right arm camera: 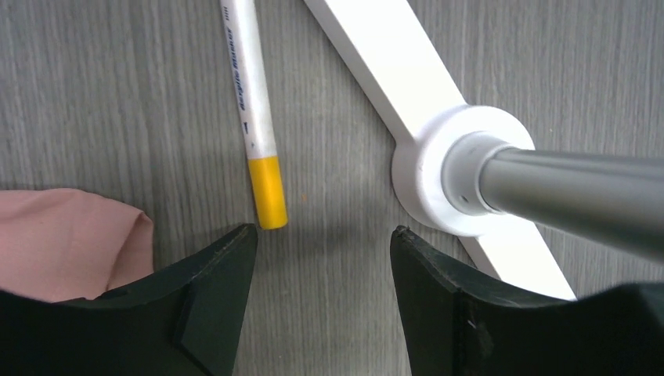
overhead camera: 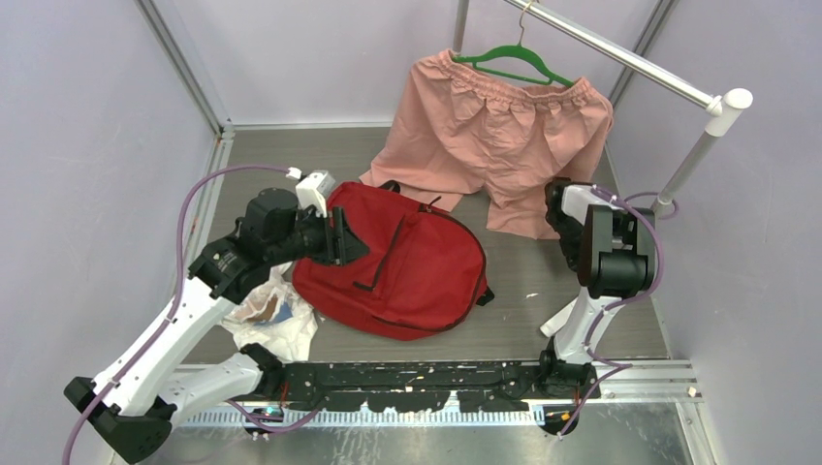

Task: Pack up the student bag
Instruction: Pick up the stationery from the center of the board.

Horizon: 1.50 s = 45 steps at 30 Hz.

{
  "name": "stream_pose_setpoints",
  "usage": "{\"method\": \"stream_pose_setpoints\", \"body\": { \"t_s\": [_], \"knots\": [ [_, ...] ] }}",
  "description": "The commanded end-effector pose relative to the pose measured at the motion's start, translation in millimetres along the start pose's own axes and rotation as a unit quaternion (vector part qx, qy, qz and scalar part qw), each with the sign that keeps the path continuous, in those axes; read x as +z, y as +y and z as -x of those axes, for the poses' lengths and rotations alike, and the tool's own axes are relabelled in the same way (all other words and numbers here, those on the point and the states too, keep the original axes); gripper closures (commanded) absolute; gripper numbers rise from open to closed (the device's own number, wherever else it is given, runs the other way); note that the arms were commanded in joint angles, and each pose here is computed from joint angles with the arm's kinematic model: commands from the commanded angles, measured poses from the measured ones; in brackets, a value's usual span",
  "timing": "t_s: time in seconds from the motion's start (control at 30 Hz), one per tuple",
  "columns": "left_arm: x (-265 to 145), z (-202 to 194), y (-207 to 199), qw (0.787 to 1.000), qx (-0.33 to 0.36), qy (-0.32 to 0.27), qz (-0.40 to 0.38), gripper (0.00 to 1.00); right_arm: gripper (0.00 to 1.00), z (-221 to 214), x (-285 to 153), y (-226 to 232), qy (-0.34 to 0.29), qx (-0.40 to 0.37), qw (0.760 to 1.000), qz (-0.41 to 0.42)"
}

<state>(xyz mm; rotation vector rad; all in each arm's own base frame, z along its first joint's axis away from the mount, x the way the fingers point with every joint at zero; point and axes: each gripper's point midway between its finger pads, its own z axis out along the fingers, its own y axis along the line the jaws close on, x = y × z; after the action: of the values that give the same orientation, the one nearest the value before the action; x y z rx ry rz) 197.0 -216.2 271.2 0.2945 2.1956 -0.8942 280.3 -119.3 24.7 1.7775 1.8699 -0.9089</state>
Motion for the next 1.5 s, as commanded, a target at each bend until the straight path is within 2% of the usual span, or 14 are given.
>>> {"method": "stream_pose_setpoints", "body": {
  "t_s": [0.0,0.23,0.4,0.77,0.9,1.0,1.1,1.17,1.27,1.47],
  "knots": [
    [-13,27,-16,0.998,-0.006,-0.056,-0.021,0.55,0.32,-3,2,24,0.027,-0.02,0.999,0.038],
    [-17,29,-18,0.997,-0.018,-0.065,-0.025,0.56,0.32,-6,2,35,0.038,-0.035,0.997,0.066],
    [-21,29,-19,0.997,-0.02,-0.069,-0.027,0.56,0.31,-13,8,44,0.076,-0.052,0.992,0.088],
    [-22,29,-21,0.997,-0.018,-0.072,-0.033,0.57,0.29,-14,27,43,0.145,-0.041,0.981,0.12],
    [-21,29,-22,0.997,-0.018,-0.072,-0.038,0.57,0.45,-15,27,43,0.161,-0.031,0.977,0.133],
    [-22,30,-22,0.996,-0.017,-0.076,-0.038,0.58,0.5,-16,26,47,0.169,-0.031,0.973,0.151],
    [-22,30,-23,0.996,-0.016,-0.077,-0.038,0.58,0.65,-17,25,49,0.169,-0.031,0.972,0.162],
    [-23,30,-23,0.996,-0.017,-0.076,-0.039,0.58,0.81,-17,24,49,0.17,-0.032,0.971,0.168],
    [-23,29,-23,0.996,-0.017,-0.078,-0.039,0.59,0.97,-19,22,47,0.175,-0.037,0.969,0.173],
    [-19,25,-18,0.996,-0.023,-0.079,-0.035,0.59,0.99,-37,1,44,0.222,-0.045,0.947,0.227]
  ]
}}
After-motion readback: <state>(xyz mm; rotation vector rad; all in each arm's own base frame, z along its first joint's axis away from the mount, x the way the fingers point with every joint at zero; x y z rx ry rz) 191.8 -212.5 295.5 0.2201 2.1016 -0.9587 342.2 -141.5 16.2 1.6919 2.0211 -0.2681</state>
